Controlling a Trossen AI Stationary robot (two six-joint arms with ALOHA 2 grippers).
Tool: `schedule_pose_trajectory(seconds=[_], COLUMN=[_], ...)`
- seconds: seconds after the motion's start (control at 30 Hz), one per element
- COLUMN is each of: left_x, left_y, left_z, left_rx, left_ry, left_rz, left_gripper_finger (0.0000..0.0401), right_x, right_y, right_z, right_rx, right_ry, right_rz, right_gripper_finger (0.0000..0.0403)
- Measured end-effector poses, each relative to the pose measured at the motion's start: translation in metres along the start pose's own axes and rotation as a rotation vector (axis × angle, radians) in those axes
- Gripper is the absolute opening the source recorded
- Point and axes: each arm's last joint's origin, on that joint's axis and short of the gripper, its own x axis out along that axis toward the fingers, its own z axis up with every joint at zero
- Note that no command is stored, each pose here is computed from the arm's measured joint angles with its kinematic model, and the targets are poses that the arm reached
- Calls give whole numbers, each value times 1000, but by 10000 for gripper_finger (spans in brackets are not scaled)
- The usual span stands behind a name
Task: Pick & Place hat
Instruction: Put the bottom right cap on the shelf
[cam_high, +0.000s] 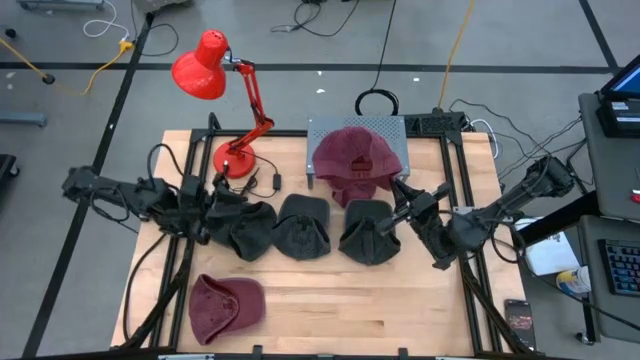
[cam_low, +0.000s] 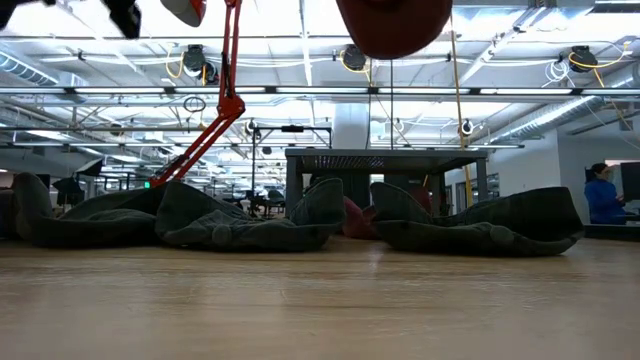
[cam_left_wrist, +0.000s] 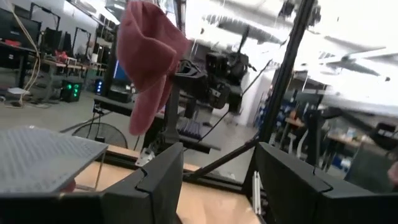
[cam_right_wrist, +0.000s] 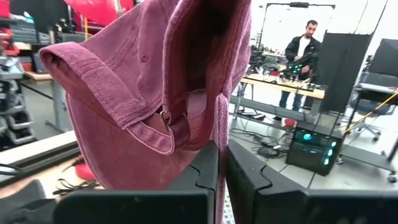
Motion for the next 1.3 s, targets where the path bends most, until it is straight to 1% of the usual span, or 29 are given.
schedule_pose_trajectory(seconds=[0.17, 0.33, 0.47, 0.57, 0.67, 0.77, 0.93, 1.0, 1.13, 1.2, 1.3], left_x=[38, 75, 102, 121, 140, 158, 185, 195, 213, 220, 226], left_y=[-18, -38, -53, -63, -73, -80, -85, -85, -80, -77, -72], left_z=[14, 18, 16, 15, 11, 6, 0, -1, 1, -1, -2], left_rx=[66, 106, 128, 155, 175, 182, 187, 193, 189, 190, 184], left_ry=[55, 91, 108, 110, 118, 126, 116, 111, 91, 96, 105], left_rz=[61, 161, 269, 327, 373, 390, 478, 514, 548, 545, 501], left_gripper_finger=[207, 207, 207, 207, 207, 207, 207, 207, 207, 207, 207], right_x=[-9, -17, -24, -29, -32, -33, -35, -35, -38, -40, -41], right_y=[-3, -5, -5, -6, -6, -6, -4, -4, -5, -5, -5], right_z=[8, 12, 13, 14, 14, 14, 16, 16, 16, 16, 16], right_rx=[39, 100, 102, 127, 147, 148, 166, 167, 167, 167, 168], right_ry=[-1, 0, 0, 1, 3, 0, -37, -38, -37, -37, -37], right_rz=[34, 68, 95, 115, 128, 139, 209, 211, 223, 229, 235], right_gripper_finger=[8, 8, 8, 8, 8, 8, 8, 8, 8, 8, 8])
